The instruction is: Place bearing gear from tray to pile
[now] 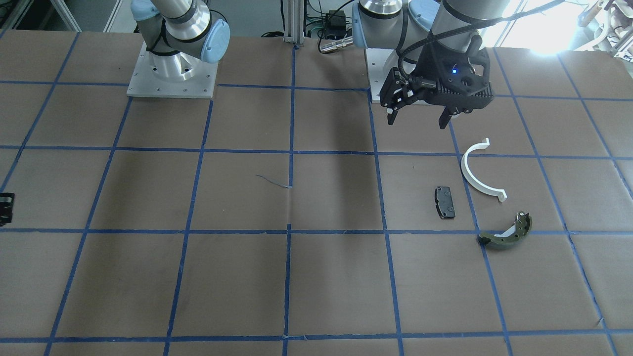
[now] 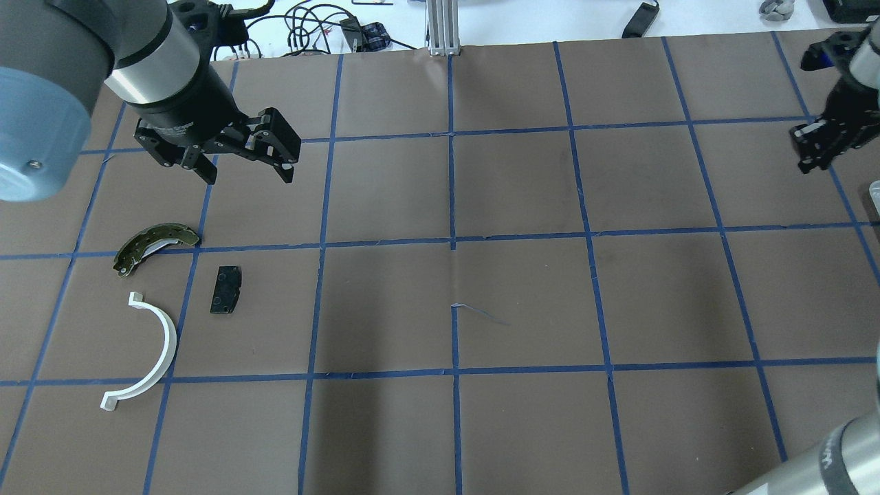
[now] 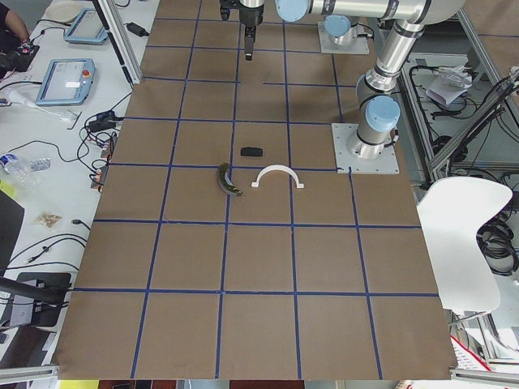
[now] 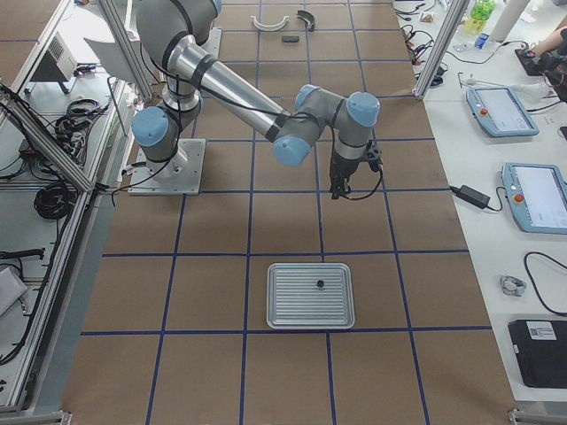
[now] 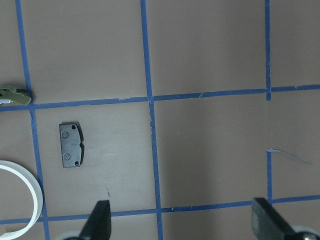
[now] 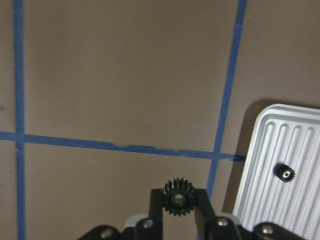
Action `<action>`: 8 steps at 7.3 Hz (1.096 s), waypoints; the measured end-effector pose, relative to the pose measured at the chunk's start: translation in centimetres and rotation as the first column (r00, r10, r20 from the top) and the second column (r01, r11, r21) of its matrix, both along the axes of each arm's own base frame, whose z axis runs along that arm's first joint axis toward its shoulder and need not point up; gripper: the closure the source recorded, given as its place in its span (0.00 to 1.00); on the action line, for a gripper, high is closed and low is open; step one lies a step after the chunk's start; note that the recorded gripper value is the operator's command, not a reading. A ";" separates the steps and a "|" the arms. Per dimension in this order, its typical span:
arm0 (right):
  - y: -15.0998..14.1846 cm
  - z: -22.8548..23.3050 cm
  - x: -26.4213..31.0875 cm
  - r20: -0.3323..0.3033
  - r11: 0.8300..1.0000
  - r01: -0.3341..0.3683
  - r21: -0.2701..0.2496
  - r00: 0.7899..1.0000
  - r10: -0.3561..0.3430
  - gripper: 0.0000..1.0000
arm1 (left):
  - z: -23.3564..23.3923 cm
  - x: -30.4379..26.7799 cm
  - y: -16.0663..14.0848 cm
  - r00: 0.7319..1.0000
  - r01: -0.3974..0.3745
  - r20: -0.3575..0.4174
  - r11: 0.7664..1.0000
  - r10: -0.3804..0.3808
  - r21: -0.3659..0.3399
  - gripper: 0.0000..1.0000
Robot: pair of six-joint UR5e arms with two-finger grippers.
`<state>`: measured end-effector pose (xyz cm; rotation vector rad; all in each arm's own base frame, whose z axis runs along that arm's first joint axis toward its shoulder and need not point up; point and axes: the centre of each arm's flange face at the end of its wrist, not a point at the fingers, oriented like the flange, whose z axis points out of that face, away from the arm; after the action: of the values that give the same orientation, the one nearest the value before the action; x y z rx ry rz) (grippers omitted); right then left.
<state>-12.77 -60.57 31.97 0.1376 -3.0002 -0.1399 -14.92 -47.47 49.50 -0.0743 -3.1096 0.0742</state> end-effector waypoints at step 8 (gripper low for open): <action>8.1 -5.0 44.4 0.145 0.961 0.276 0.028 0.950 -0.277 0.91 | 0.0 0.2 0.0 1.000 -0.003 0.001 1.000 0.003 0.000 0.00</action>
<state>31.59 -52.49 26.94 -0.2878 -3.1511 -0.1755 -14.75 -47.52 49.51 -0.0702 -3.1112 0.0742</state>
